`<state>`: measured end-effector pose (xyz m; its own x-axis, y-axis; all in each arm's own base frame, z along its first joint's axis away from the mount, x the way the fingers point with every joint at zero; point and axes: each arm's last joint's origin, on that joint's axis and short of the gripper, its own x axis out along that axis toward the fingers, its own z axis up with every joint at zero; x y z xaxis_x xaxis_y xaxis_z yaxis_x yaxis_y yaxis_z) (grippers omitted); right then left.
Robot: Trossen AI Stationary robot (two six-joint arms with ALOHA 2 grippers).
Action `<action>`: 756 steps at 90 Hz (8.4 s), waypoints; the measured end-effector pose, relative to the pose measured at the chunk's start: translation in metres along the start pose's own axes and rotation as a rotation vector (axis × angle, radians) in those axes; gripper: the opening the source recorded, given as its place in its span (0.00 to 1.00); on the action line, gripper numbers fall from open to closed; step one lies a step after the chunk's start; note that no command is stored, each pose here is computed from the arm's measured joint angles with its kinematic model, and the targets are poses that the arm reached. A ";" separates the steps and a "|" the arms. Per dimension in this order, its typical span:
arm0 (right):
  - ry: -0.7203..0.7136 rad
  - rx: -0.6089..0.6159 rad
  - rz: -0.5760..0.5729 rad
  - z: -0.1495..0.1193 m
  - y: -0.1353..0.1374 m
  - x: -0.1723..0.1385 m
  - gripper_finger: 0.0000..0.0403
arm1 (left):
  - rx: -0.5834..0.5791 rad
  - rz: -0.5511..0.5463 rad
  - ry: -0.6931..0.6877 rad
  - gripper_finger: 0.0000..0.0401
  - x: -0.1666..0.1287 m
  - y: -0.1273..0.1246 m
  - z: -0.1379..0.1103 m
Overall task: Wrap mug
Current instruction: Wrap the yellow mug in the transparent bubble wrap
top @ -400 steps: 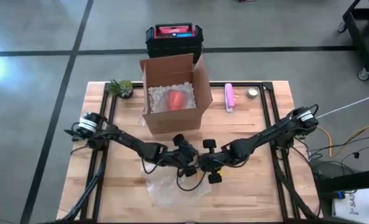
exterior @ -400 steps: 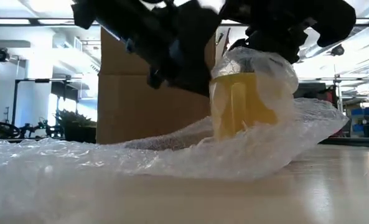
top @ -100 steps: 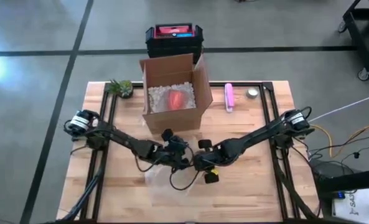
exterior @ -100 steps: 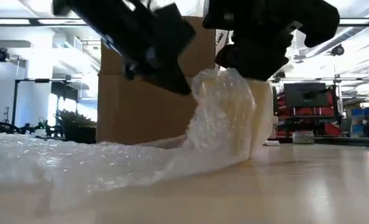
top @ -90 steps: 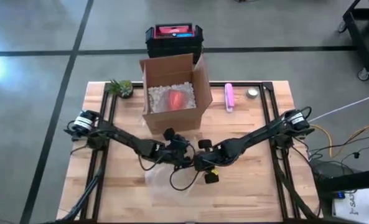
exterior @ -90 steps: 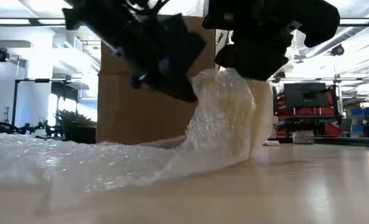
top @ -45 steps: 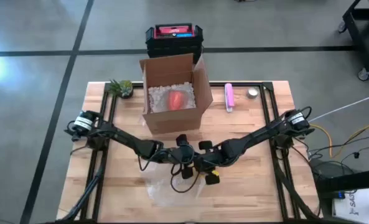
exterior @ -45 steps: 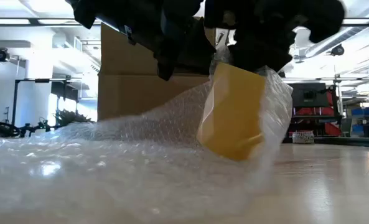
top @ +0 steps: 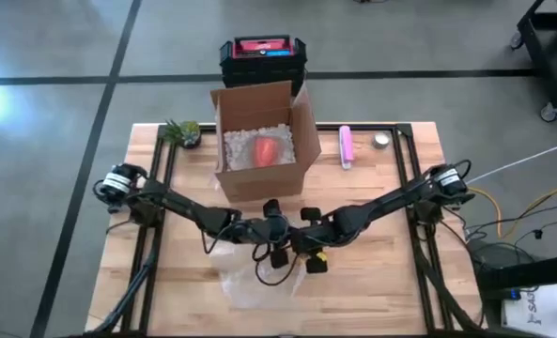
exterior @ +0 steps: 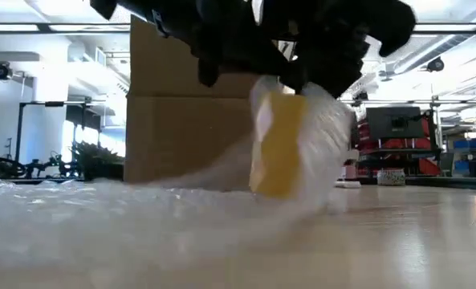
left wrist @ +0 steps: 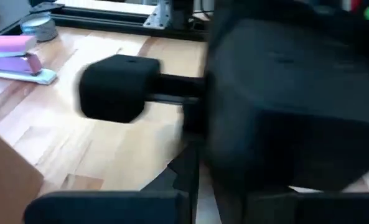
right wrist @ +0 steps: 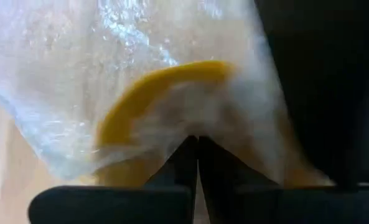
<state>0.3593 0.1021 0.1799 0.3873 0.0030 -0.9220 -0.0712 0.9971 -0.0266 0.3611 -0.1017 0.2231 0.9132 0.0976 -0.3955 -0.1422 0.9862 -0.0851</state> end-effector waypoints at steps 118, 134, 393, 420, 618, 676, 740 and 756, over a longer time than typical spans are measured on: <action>-0.004 0.018 -0.136 -0.009 -0.018 -0.014 0.00 | -0.022 0.022 0.064 0.06 0.009 -0.002 -0.016; -0.004 0.030 -0.139 -0.016 -0.019 -0.006 0.00 | -0.023 0.009 0.024 0.06 -0.011 -0.002 0.003; 0.013 -0.053 0.067 0.014 -0.003 -0.040 0.00 | 0.092 0.090 0.192 0.06 0.001 0.001 -0.027; 0.013 0.022 0.018 -0.044 -0.012 -0.088 0.00 | 0.093 0.075 0.187 0.06 -0.003 -0.004 -0.027; -0.181 0.118 -0.089 -0.078 0.017 0.014 0.00 | -0.841 0.194 0.634 0.69 -0.107 0.011 -0.142; -0.225 0.089 -0.076 -0.074 0.019 0.014 0.00 | -0.580 0.012 0.165 0.02 -0.097 -0.030 -0.029; -0.228 0.093 -0.071 -0.074 0.020 0.014 0.00 | -0.260 0.064 0.192 0.00 -0.015 -0.032 0.020; -0.227 0.093 -0.071 -0.074 0.020 0.014 0.00 | -0.151 0.218 0.382 0.00 -0.054 -0.037 0.051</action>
<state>0.2954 0.1166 0.1382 0.5858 -0.0609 -0.8082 0.0443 0.9981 -0.0431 0.3367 -0.1369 0.2938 0.6539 0.2162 -0.7250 -0.3949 0.9149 -0.0834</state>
